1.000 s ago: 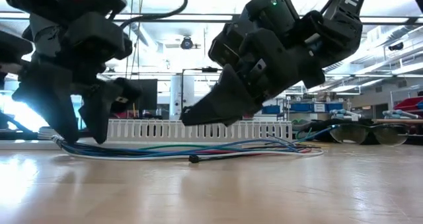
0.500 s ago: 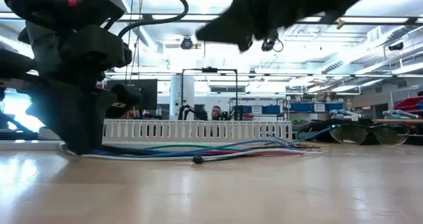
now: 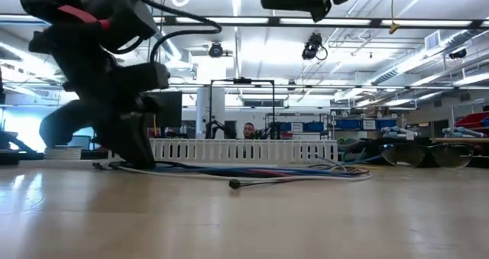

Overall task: Ziptie cables
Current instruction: Wrap the colored wires together using a zip tie

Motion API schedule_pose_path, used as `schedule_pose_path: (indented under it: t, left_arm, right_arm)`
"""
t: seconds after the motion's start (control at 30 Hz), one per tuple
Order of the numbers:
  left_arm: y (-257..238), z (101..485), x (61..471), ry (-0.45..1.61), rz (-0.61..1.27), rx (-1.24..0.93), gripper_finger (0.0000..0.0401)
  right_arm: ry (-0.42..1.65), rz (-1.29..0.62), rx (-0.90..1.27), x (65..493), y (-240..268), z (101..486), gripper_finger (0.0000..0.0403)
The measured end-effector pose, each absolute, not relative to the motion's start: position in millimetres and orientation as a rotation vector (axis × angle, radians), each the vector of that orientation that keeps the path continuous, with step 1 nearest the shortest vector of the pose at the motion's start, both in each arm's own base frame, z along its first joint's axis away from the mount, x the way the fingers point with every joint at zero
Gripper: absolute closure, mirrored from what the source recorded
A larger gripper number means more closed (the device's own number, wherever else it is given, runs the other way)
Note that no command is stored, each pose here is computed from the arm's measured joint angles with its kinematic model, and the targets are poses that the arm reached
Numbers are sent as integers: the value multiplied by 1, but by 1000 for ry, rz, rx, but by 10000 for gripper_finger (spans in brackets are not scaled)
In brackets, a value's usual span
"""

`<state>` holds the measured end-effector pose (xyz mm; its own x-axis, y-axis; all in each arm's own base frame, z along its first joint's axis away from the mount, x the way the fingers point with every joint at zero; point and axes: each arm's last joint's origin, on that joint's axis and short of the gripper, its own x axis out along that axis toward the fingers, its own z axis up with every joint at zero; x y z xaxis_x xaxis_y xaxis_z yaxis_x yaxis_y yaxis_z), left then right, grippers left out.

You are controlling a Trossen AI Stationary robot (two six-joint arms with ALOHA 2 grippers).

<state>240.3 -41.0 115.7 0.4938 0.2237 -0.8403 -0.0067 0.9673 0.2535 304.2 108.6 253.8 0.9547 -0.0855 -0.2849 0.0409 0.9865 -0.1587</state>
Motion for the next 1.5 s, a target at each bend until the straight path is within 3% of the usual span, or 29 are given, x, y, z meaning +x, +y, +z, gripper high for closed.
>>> schedule_pose_path:
  t: [0.3, 0.67, 0.8, 1.07, 1.3, 1.5]
  left_arm:
    - [-24, 112, 230, 1133, 399, 199, 400]
    - [-6, 110, 222, 1191, 558, 189, 401]
    - [-6, 113, 225, 1191, 520, 226, 396]
    - [-20, 145, 241, 1125, 356, 259, 342]
    - [-21, 156, 243, 1162, 348, 261, 273]
    - [-22, 171, 242, 1139, 295, 225, 244]
  right_arm:
    - [329, -90, -146, 298, 119, 250, 355]
    - [327, -73, -147, 296, 125, 250, 355]
    - [326, -66, -138, 294, 128, 250, 355]
    - [337, -58, -130, 293, 130, 249, 355]
    - [375, -65, -122, 293, 130, 243, 355]
    - [391, -70, -123, 291, 129, 239, 355]
